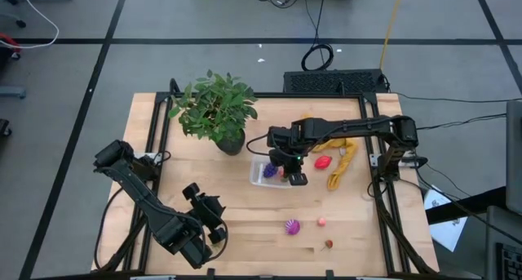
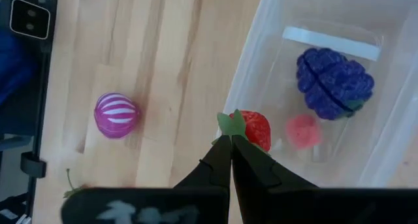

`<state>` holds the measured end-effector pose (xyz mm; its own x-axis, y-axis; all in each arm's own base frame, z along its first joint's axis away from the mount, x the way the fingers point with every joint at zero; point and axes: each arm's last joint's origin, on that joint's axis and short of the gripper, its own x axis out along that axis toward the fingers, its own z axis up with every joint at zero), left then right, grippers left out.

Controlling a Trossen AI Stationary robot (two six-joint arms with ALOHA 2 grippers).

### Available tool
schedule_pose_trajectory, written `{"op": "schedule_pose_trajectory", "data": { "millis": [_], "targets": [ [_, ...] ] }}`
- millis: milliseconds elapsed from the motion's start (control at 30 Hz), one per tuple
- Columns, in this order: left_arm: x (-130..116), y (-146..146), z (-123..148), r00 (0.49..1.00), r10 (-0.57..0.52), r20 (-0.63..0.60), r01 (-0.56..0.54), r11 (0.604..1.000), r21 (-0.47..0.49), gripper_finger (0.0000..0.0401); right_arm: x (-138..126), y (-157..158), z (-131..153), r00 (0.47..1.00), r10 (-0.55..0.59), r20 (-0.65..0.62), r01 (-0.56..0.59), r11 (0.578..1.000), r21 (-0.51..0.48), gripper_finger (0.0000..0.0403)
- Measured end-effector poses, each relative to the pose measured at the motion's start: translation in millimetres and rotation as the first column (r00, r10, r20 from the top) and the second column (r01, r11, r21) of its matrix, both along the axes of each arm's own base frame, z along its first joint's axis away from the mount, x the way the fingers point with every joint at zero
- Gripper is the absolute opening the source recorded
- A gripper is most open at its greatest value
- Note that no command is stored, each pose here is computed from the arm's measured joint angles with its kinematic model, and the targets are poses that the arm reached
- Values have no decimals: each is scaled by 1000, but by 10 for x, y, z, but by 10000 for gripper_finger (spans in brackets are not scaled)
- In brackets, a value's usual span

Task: Pick and placing Produce into tupperware
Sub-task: Put the middle strawberry into the bin

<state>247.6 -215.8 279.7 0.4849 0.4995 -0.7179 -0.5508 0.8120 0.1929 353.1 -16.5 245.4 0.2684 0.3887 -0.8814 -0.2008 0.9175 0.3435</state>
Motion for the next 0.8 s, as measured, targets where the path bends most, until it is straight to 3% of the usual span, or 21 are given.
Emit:
{"op": "schedule_pose_trajectory", "data": {
  "millis": [800],
  "targets": [
    [0, 0, 0, 1000, 10, 7, -10, 1000, -7, 177, -32, -39, -322, 1000, -18, 26, 18, 1000, 0, 0]
  ]
}}
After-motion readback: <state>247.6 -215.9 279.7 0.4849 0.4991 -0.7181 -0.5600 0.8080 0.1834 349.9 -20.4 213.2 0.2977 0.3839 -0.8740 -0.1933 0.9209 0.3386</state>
